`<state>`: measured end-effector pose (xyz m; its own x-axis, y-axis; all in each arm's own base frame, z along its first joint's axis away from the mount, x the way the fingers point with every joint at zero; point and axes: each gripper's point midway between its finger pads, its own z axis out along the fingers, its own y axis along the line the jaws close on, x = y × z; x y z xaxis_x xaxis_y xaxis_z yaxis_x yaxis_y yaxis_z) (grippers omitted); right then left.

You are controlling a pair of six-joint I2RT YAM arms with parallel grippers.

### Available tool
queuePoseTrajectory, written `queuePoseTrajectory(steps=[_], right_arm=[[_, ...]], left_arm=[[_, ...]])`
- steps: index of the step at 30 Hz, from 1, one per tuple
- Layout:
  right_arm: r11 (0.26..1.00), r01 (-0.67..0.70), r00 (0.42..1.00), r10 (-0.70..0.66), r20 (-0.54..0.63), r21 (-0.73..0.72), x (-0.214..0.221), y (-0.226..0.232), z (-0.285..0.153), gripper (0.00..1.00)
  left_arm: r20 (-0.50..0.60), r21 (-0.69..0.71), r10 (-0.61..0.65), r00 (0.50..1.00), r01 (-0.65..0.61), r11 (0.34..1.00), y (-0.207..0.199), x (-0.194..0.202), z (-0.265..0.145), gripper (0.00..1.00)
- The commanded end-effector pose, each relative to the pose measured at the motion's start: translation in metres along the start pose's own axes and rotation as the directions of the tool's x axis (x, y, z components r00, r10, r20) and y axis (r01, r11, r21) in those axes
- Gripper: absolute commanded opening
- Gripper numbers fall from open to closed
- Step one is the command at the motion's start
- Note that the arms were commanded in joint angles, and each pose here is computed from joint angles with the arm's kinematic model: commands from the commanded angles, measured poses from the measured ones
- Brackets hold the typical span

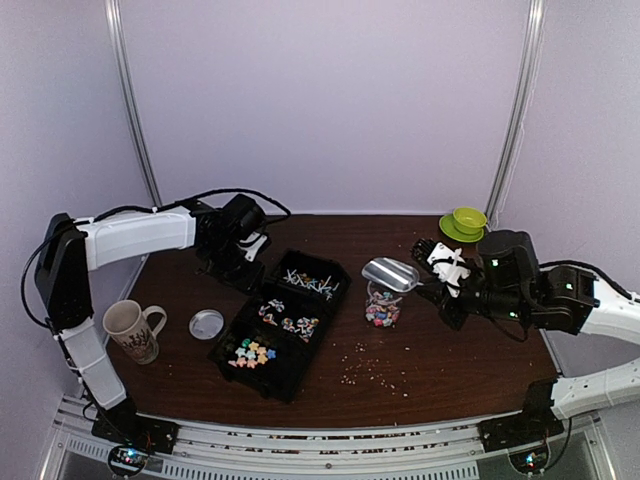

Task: Pack the candies
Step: Pick up the plate from the center of the board.

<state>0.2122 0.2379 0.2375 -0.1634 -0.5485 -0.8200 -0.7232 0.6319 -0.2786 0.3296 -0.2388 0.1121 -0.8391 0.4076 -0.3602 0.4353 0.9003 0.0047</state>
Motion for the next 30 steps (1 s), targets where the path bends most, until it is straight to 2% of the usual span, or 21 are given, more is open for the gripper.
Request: queuePoseTrajectory(steps=[1, 14, 23, 30], right_arm=[[1.000, -0.016, 0.998, 0.015, 0.055, 0.021, -0.018, -0.007, -0.010, 0.00], [1.000, -0.009, 0.999, 0.009, 0.041, 0.015, -0.017, -0.004, -0.005, 0.00], [1.000, -0.005, 0.999, 0.004, 0.033, 0.010, -0.016, -0.003, -0.004, 0.00], [1.000, 0.002, 1.000, -0.002, 0.027, 0.007, -0.015, -0.002, -0.004, 0.00]], left_arm=[[0.000, 0.038, 0.014, 1.000, -0.014, 0.999, -0.002, -0.008, 0.008, 0.40], [-0.095, 0.061, 0.028, 0.995, -0.022, 0.998, -0.008, 0.009, 0.054, 0.39], [-0.136, 0.083, 0.029, 0.990, -0.018, 0.996, -0.008, 0.019, 0.075, 0.27], [-0.149, 0.080, 0.021, 0.989, -0.009, 0.997, -0.006, 0.022, 0.080, 0.24]])
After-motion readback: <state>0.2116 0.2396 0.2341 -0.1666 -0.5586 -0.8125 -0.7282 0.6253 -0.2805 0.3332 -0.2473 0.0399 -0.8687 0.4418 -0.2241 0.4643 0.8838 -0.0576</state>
